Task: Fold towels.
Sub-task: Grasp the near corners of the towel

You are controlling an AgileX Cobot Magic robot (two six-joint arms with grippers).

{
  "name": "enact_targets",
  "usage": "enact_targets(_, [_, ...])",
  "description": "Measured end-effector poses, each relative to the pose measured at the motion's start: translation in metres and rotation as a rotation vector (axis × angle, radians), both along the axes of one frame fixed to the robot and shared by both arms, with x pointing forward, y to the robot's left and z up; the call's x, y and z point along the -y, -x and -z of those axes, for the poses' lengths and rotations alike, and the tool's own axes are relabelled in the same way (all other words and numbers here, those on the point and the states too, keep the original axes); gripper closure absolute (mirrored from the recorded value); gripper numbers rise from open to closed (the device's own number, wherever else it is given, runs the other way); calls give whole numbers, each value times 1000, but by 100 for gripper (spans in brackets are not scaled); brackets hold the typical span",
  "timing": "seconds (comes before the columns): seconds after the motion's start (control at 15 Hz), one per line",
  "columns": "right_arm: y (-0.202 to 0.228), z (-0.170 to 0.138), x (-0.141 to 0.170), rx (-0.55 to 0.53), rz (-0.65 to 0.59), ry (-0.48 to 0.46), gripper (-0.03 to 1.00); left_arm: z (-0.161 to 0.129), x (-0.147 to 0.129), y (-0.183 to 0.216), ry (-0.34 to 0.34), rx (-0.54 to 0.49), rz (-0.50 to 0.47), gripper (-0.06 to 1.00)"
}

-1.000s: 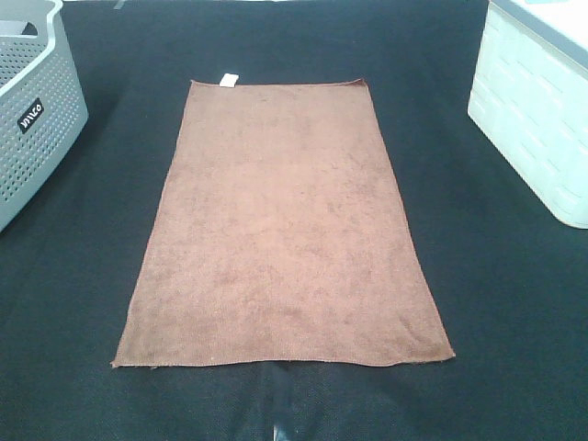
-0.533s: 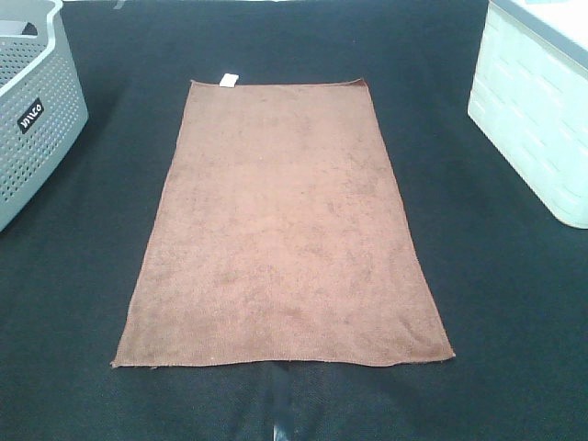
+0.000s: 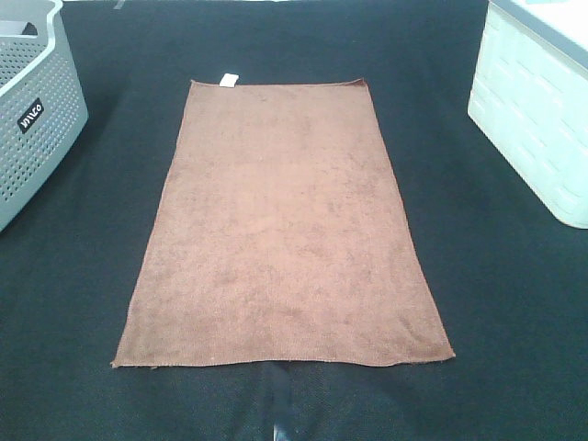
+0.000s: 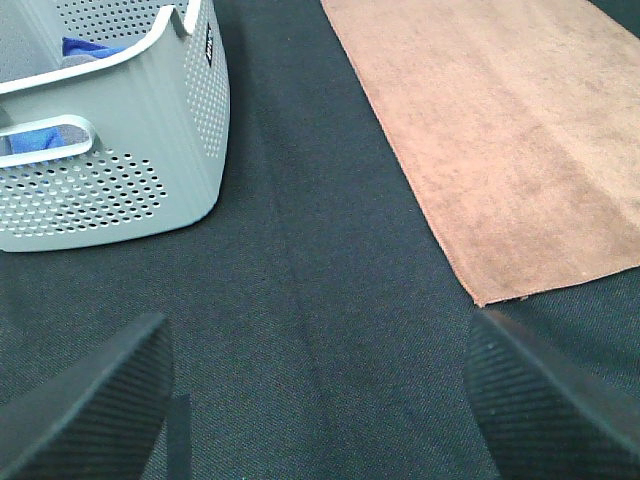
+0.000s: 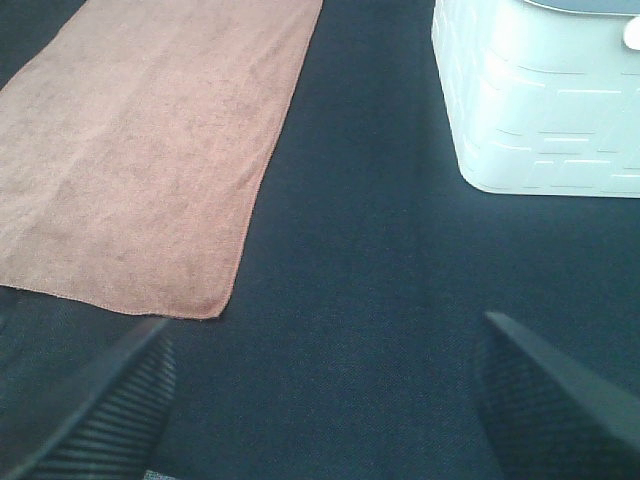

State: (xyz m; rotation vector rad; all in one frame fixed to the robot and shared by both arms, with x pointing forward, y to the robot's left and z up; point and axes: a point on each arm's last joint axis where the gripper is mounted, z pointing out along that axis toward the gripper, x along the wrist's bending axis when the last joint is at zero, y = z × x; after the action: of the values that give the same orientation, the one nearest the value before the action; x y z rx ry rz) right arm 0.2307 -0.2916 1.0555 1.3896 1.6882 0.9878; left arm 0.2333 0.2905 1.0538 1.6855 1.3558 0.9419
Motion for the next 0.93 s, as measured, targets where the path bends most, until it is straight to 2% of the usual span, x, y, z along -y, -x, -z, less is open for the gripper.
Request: enact_targets(0.93, [0, 0, 0, 0, 0, 0, 20, 0, 0, 0, 0, 0, 0, 18])
